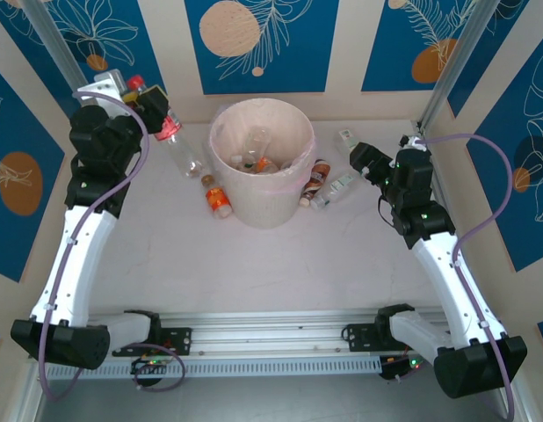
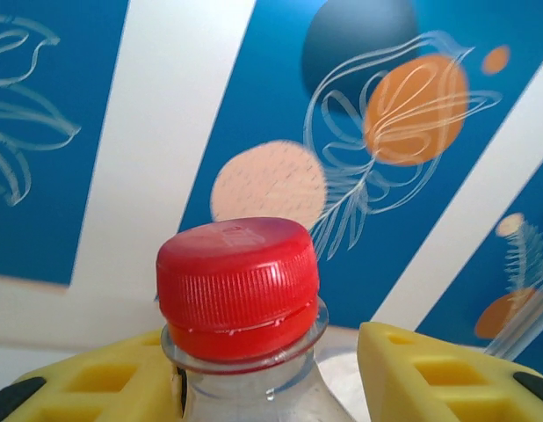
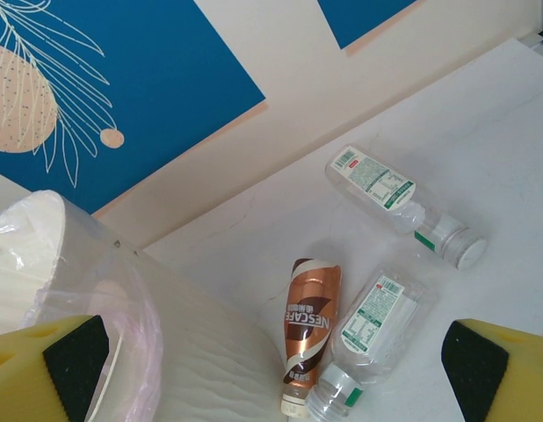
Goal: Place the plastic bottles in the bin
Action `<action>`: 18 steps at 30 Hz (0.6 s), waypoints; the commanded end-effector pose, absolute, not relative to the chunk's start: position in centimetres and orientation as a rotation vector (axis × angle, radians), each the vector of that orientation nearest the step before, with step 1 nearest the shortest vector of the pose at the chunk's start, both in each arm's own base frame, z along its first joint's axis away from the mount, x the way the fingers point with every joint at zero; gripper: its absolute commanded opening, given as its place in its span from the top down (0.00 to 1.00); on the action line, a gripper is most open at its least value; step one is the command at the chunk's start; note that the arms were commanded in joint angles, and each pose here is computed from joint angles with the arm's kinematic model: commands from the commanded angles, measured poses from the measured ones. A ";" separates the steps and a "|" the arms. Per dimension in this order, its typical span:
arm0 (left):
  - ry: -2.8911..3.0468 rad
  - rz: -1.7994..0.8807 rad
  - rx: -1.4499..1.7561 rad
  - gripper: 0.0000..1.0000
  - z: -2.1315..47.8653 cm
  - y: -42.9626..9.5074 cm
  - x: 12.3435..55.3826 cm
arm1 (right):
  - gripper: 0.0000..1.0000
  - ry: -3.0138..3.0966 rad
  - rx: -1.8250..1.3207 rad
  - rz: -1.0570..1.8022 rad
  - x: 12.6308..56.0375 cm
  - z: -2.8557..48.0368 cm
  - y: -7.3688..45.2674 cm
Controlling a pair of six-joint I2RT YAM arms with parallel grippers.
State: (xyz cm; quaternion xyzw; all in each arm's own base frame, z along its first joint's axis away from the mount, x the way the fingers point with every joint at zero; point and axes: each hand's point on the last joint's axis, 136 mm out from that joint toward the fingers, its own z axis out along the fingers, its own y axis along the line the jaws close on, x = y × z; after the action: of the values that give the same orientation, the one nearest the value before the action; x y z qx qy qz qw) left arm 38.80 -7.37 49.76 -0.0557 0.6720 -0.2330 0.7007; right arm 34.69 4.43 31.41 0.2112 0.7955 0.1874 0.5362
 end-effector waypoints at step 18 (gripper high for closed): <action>1.640 -0.558 0.320 0.64 47.1 -23.2 44.9 | 0.00 1.886 0.540 0.420 33.7 31.1 3.5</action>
State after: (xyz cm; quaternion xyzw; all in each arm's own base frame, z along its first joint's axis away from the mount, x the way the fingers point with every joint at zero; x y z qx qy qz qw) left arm 44.49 -23.83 47.26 0.1351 0.6991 -0.3059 0.6321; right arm 34.15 4.18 31.27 0.2134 0.7955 0.1858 0.5358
